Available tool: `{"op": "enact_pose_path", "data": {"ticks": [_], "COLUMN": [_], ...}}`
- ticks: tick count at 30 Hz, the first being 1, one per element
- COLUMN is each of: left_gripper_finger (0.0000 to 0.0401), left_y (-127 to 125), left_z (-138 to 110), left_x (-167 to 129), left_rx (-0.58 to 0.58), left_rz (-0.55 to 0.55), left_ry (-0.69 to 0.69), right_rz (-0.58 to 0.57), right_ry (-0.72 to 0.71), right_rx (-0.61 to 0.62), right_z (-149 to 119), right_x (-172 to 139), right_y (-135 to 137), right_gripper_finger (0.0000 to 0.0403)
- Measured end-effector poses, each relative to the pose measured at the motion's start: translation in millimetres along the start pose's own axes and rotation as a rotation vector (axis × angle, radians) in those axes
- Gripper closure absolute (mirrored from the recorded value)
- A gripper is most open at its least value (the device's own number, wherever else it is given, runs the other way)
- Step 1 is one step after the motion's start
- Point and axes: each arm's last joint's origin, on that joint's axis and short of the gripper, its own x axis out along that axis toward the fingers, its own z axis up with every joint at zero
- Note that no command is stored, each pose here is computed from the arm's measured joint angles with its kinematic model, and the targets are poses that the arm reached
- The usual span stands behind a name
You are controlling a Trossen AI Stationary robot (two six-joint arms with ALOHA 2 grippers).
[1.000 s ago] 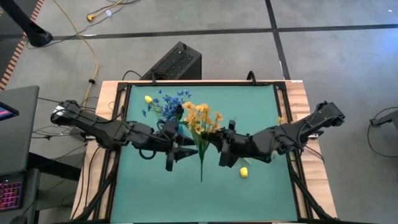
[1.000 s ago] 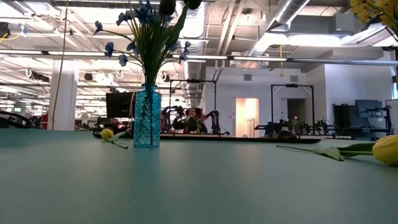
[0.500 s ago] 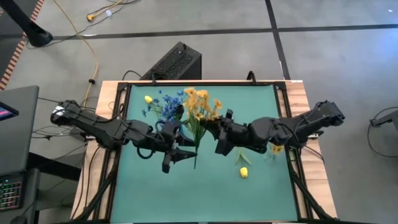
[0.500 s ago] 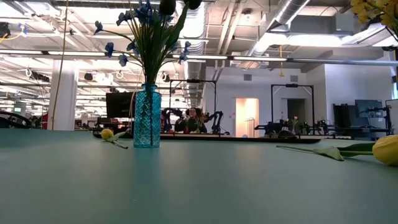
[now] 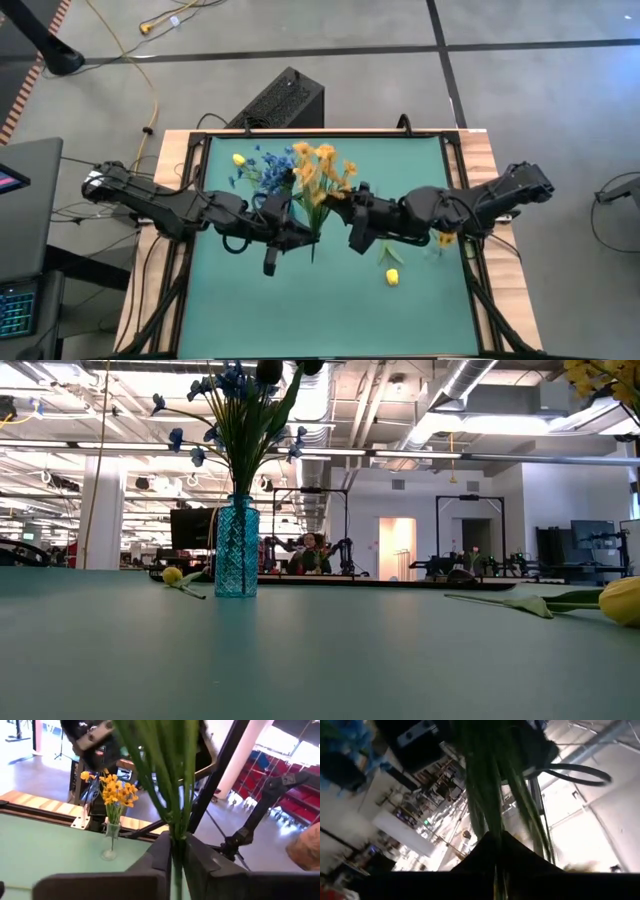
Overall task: Sort flowers into vase by color
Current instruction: Put the yellow flowers into the transparent vase
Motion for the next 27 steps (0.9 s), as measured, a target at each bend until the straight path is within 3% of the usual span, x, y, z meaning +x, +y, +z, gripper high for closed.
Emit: {"op": "enact_pose_path", "data": {"ticks": [5, 10, 15, 22, 27], "left_gripper_finger": [0.0395, 0.0398, 0.0399, 0.0401, 0.0401], "left_y": [-1, -7, -16, -16, -14], "left_z": [0, -2, 9, 26, 30], "left_x": [0, -3, -21, -44, -47], "left_rx": [0.014, 0.065, 0.121, 0.177, 0.188], "left_rz": [0.006, 0.076, 0.154, 0.22, 0.235], "left_ry": [-0.004, -0.03, -0.103, -0.158, -0.177], "right_rz": [-0.003, 0.04, 0.224, 0.522, 0.582], "right_ry": [0.0, 0.011, 0.155, 0.212, 0.221], "right_rx": [0.14, 0.488, 0.741, 1.052, 1.261], "right_z": [0, 2, 0, 3, -3], "right_x": [0, -2, -11, -52, -89], "right_y": [0, 1, 15, 40, 36], "right_gripper_finger": [0.0321, 0.0278, 0.0239, 0.0213, 0.0212]}}
